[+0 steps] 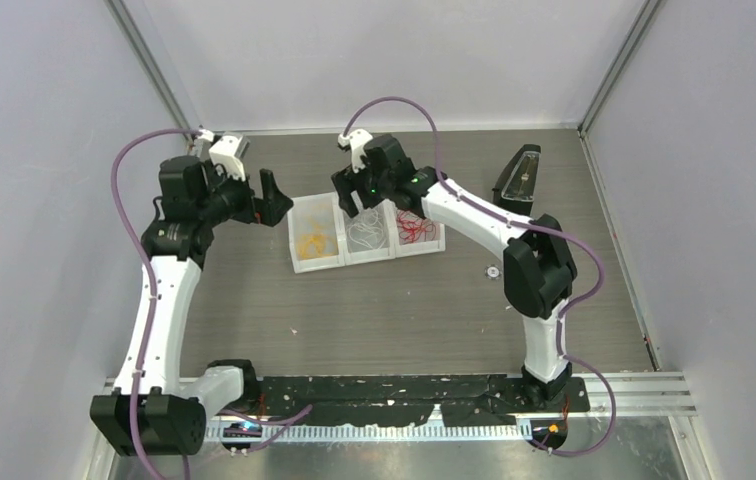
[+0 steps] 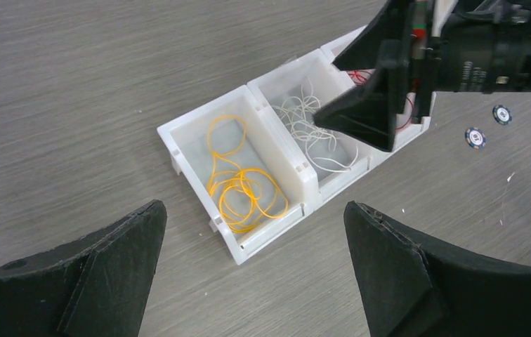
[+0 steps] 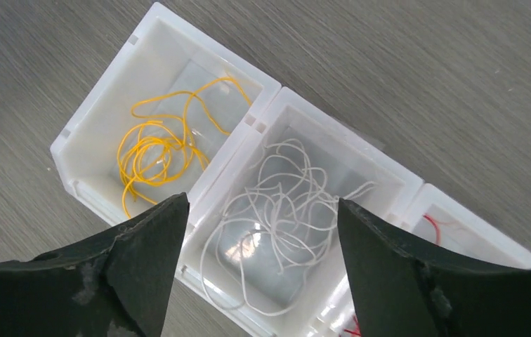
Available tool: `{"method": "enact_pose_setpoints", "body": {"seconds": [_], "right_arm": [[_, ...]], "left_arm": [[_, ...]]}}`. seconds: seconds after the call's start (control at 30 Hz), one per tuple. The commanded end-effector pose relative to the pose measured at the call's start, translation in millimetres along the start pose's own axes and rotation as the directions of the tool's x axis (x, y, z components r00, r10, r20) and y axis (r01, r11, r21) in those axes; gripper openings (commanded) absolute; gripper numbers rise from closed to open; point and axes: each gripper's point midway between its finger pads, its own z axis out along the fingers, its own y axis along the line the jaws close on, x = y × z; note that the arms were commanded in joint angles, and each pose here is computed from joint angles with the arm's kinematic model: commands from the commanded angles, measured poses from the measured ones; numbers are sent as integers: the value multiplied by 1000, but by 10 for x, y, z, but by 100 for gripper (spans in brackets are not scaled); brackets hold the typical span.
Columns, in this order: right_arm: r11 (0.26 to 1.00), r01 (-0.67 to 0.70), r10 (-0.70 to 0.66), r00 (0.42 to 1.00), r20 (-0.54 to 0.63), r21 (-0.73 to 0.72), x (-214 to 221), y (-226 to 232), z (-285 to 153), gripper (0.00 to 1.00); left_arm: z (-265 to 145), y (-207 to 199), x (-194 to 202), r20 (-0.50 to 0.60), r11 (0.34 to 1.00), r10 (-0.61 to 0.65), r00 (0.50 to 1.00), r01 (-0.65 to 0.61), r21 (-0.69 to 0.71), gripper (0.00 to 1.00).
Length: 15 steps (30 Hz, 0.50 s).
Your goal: Untangle the cables
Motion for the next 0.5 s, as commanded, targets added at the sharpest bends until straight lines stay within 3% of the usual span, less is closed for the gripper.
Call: {"method": "enact_pose_setpoints", "body": {"seconds": [0.0,0.03,0.17,0.27,0.47], "right_arm": [[998,58,-56,985,165,-8,-726,-102,-629,95],[997,78,-76,978,193,1,-828,-121,-786,100],[994,97,-108,956,274,54,-1046,-333,-1354,95],[998,46,-58,950,306,48,-1034,-567,-1816,95],[980,-100,56,969,240,175,-370,-1254,-2420,95]], "left_arm": [[-34,84,-115,-58,999,25,998,-28,-36,100],[-33,93,-97,-90,999,17,996,-21,-37,100],[-48,206,-151,-189,996,9,982,-25,-83,100],[-53,255,-299,-230,995,10,973,-33,-99,100],[74,387,-318,-243,990,-5,970,-29,-139,100]]}}
